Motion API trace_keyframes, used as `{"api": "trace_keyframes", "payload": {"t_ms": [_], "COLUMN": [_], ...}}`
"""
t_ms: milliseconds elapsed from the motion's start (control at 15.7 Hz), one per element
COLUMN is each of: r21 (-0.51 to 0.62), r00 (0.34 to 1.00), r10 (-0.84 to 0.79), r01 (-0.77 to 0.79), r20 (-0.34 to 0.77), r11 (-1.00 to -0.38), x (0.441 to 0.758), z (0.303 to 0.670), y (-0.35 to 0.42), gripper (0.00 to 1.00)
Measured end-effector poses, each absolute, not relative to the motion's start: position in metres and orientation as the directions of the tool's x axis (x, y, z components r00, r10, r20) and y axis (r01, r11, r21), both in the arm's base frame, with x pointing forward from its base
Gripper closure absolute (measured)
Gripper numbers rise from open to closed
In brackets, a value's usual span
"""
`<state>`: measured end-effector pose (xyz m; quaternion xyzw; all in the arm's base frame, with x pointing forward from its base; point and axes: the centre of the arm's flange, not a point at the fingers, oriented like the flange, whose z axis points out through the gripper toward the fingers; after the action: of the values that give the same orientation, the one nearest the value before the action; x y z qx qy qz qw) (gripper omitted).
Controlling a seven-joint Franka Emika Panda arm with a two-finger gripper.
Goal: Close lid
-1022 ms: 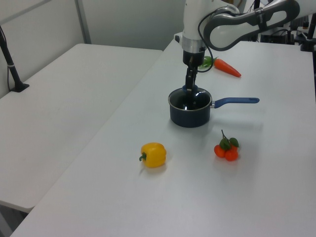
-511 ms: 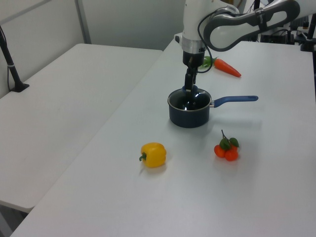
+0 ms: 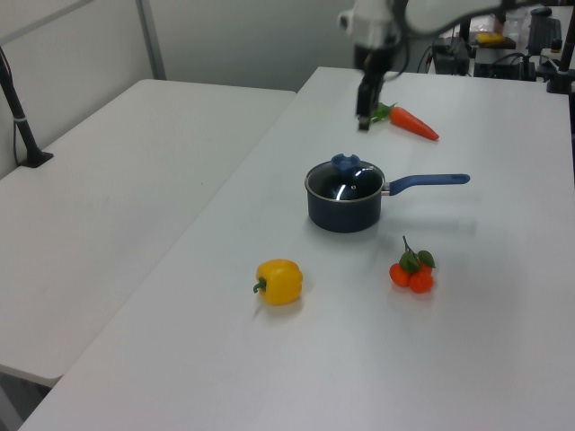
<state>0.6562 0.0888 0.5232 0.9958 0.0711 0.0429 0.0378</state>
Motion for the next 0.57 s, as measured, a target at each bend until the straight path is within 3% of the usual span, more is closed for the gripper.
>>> {"api": "trace_keyframes", "payload": {"t_ms": [255,575], "r21": [0.088,0.09], "r00": [0.998,0.999], "r10": [0.056,0.017], "r01": [0.053,0.014], "r20": [0.029,0.03], "r11": [-0.995,-0.996], "x": [0.607,0.558], "z": [0.585,0.608], "y": [0.034,0.01], "gripper": [0.0,0.0]}}
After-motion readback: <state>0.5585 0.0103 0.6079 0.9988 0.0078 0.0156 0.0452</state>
